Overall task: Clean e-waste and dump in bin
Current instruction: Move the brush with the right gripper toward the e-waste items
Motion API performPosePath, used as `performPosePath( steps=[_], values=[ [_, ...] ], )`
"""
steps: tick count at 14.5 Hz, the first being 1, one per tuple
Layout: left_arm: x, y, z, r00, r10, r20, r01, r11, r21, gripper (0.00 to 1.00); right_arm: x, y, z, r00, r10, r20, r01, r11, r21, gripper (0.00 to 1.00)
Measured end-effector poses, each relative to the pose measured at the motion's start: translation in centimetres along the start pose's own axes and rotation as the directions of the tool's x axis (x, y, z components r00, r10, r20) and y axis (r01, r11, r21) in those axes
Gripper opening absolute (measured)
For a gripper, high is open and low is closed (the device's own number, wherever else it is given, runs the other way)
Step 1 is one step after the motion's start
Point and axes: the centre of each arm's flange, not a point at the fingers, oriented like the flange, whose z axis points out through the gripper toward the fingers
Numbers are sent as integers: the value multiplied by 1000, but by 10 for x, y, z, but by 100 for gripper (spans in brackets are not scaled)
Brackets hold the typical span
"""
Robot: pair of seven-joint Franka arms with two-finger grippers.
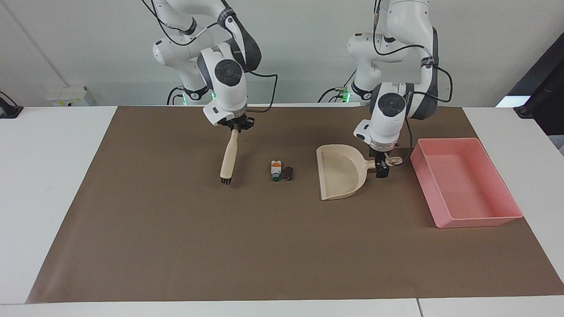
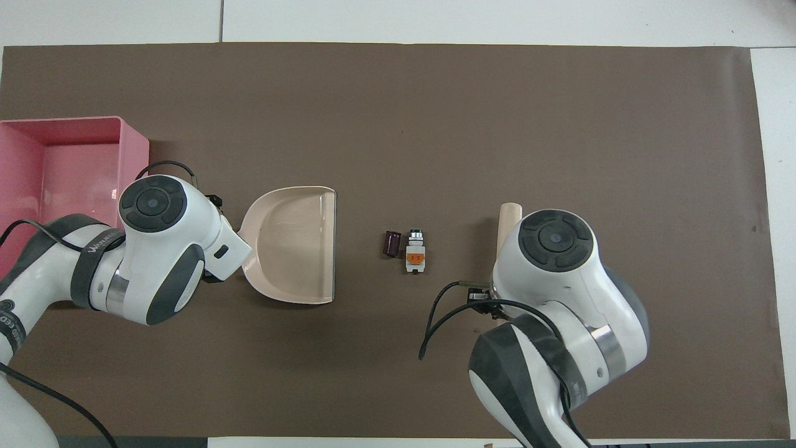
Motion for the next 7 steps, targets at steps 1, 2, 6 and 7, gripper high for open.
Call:
performPosePath(
  steps=[1,2,6,7],
  values=[
    [0,0,-2,1000,3,-1,-3,1000,3,96,-3,-5,2,1000,-6,6,6,1000,5,26],
    [2,1,-4,1000,8,-1,-8,1000,6,95,-7,-12,3,1000,-13,10,13,1000,11,26],
    [8,3,-5,1000,21,0,-21,1000,7,81,-23,-45,22,999,-30,14,30,1000,10,26],
    [8,3,-5,1000,21,0,-21,1000,7,68,-23,-48,25,999,-31,14,31,999,7,26]
  ],
)
